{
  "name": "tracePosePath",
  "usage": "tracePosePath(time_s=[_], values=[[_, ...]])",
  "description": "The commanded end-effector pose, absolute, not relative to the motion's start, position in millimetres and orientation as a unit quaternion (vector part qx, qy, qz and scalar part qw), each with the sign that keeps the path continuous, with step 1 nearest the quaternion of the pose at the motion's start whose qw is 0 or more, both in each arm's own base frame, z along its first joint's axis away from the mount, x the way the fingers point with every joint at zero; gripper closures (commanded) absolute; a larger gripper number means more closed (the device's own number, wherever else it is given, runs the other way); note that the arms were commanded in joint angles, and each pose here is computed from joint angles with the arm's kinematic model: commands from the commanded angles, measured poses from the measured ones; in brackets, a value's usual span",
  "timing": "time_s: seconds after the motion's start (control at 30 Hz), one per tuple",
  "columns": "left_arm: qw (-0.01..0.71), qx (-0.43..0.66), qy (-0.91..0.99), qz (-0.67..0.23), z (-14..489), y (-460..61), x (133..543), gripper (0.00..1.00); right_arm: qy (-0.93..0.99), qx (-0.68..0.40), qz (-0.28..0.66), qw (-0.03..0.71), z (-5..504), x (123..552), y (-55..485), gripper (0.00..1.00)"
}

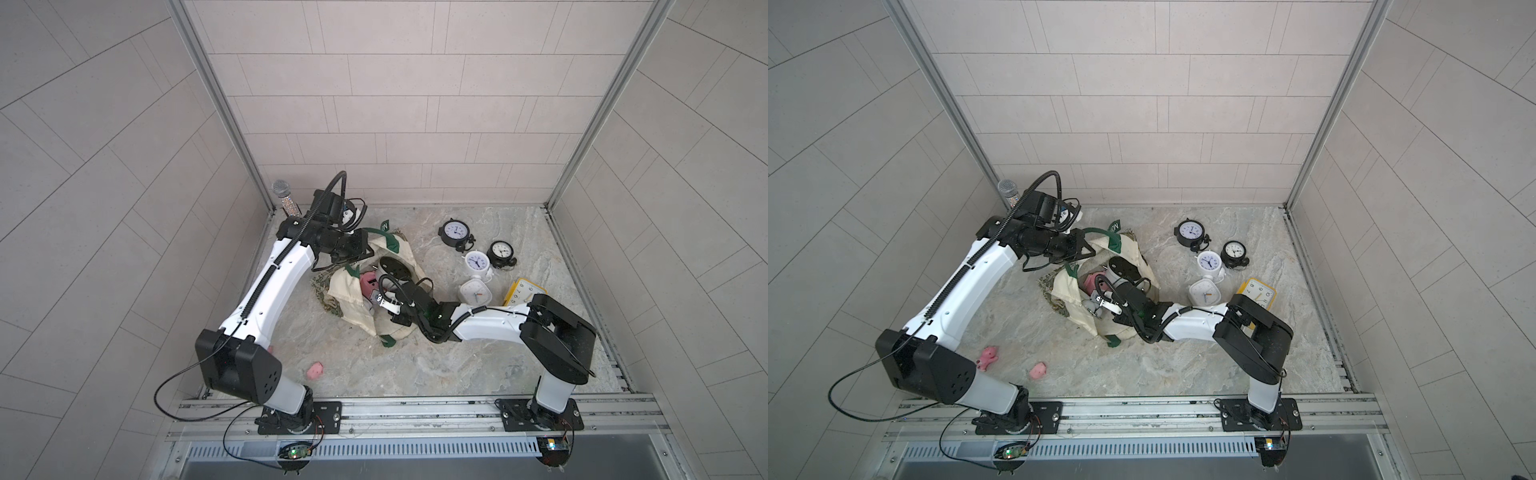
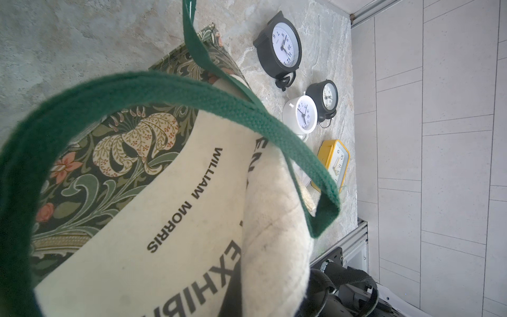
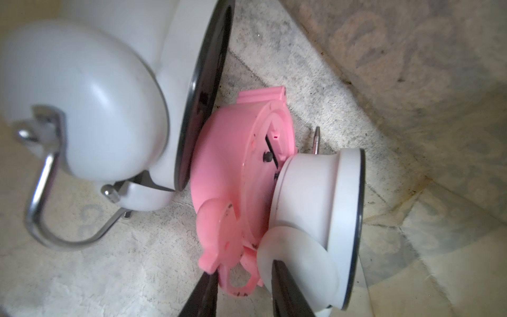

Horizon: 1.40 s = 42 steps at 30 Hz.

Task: Take the alarm clock out of the canvas bag
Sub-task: Pick up the alarm from the canvas bag.

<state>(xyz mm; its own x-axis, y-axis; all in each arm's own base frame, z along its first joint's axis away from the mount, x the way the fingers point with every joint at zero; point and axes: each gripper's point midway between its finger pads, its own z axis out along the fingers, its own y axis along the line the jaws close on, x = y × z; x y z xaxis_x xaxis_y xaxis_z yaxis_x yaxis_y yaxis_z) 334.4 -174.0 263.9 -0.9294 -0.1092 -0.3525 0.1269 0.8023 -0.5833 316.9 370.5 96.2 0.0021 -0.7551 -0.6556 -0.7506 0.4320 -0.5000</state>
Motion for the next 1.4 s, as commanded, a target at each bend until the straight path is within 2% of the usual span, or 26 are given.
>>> tracePosePath(time_s=[0.0,0.3,0.43,0.6,0.83,1.27,1.37], values=[[0.219,0.02,0.916,-0.334,293.5,-176.2,332.2,1.0,0.704,-0.554,-0.011,0.444,82.9,319.5,372.3,0.66],[0.216,0.019,0.919,-0.33,292.4,-175.1,330.7,1.0,0.696,-0.567,-0.035,0.44,75.2,330.0,376.9,0.66],[0.215,0.018,0.919,-0.331,291.9,-175.4,331.2,1.0,0.694,-0.567,-0.044,0.442,74.5,332.5,376.0,0.55],[0.213,0.017,0.919,-0.332,291.1,-176.0,331.1,1.0,0.692,-0.558,-0.053,0.455,80.6,340.4,376.6,0.56],[0.215,0.017,0.918,-0.332,292.7,-175.9,329.6,1.0,0.695,-0.546,-0.054,0.464,84.4,351.4,376.0,0.63],[0.215,0.013,0.918,-0.334,293.7,-175.7,329.5,1.0,0.72,-0.495,0.035,0.485,113.4,357.4,367.0,0.99],[0.214,0.013,0.918,-0.334,292.6,-175.8,329.7,1.0,0.721,-0.483,0.052,0.494,124.9,356.2,363.8,1.0]])
